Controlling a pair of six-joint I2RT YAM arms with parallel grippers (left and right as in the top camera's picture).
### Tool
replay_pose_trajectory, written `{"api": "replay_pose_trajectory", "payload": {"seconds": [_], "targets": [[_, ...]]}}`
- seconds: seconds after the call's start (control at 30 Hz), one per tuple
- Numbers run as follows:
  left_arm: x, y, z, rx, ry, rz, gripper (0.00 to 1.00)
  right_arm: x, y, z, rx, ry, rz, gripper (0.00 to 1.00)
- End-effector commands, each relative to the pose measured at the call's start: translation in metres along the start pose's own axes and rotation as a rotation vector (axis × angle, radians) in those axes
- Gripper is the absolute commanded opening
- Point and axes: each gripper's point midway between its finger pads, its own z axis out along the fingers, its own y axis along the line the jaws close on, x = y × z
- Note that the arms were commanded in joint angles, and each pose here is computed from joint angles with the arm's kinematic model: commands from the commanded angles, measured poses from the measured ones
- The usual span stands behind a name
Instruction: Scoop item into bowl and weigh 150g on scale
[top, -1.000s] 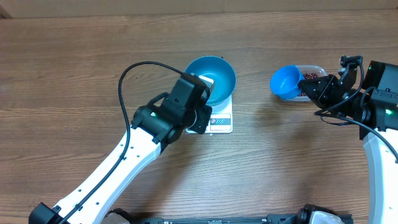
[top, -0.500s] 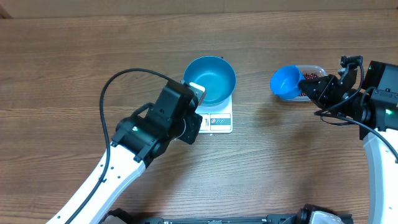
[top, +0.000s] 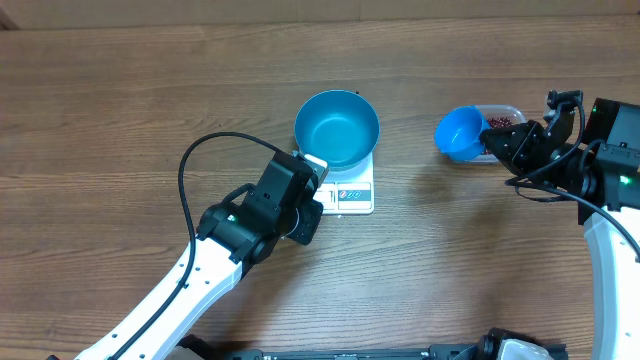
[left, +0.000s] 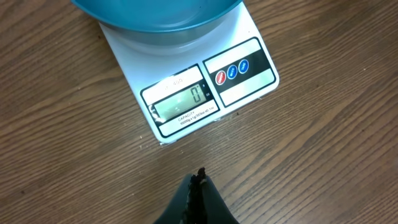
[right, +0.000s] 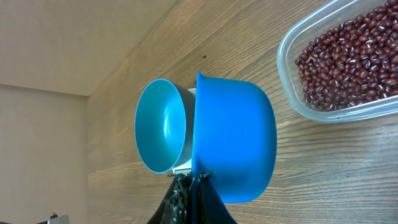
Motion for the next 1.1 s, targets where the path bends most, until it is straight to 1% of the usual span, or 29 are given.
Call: {"api": "replay_pose_trajectory", "payload": {"seconds": [0.0, 0.07, 0.1, 0.13, 0.37, 0.53, 0.67, 0.7, 0.73, 0.77, 0.83, 0.87, 0.9, 1.07], "targets": [[0.002, 0.003, 0.001, -0.013, 0.002, 0.025, 0.13, -0.007, 0.007, -0.007, -0.009, -0.029, -0.030, 0.04], [0.002, 0.003, 0.001, -0.013, 0.002, 0.025, 0.27, -0.007, 0.007, -0.007, -0.010, -0.029, -0.031, 0.04], [0.002, 0.004, 0.001, -0.020, 0.001, 0.025, 0.31, -0.007, 0.007, -0.007, -0.010, -0.029, -0.031, 0.04], [0.001, 0.005, 0.001, -0.025, 0.000, 0.025, 0.32, -0.007, 0.007, -0.007, -0.009, -0.029, -0.031, 0.04], [-0.007, 0.021, 0.002, -0.118, -0.035, -0.021, 0.33, -0.007, 0.007, -0.007, -0.009, -0.029, -0.031, 0.04], [-0.013, 0.017, 0.004, -0.094, -0.059, -0.022, 0.34, -0.007, 0.007, -0.007, -0.008, -0.028, -0.036, 0.04], [-0.014, 0.015, 0.005, -0.082, -0.060, -0.022, 0.39, -0.006, 0.007, -0.007, -0.007, -0.027, -0.035, 0.04], [-0.014, 0.015, 0.005, -0.082, -0.060, -0.022, 0.42, -0.006, 0.007, -0.007, -0.007, -0.027, -0.035, 0.04], [-0.014, 0.015, 0.005, -0.082, -0.060, -0.022, 0.50, -0.006, 0.007, -0.007, -0.007, -0.027, -0.035, 0.04], [-0.014, 0.015, 0.005, -0.082, -0.060, -0.022, 0.63, -0.006, 0.007, -0.007, -0.007, -0.027, -0.036, 0.04], [-0.014, 0.015, 0.005, -0.082, -0.060, -0.022, 0.85, -0.006, 0.007, -0.007, -0.007, -0.027, -0.036, 0.04], [-0.014, 0.015, 0.005, -0.082, -0.060, -0.022, 0.91, -0.006, 0.007, -0.007, -0.007, -0.027, -0.036, 0.04], [-0.014, 0.015, 0.005, -0.082, -0.060, -0.022, 1.00, -0.007, 0.006, -0.007, -0.004, -0.028, -0.036, 0.04], [-0.014, 0.015, 0.005, -0.082, -0.060, -0.022, 1.00, -0.007, 0.006, -0.007, -0.001, -0.029, -0.036, 0.04]]}}
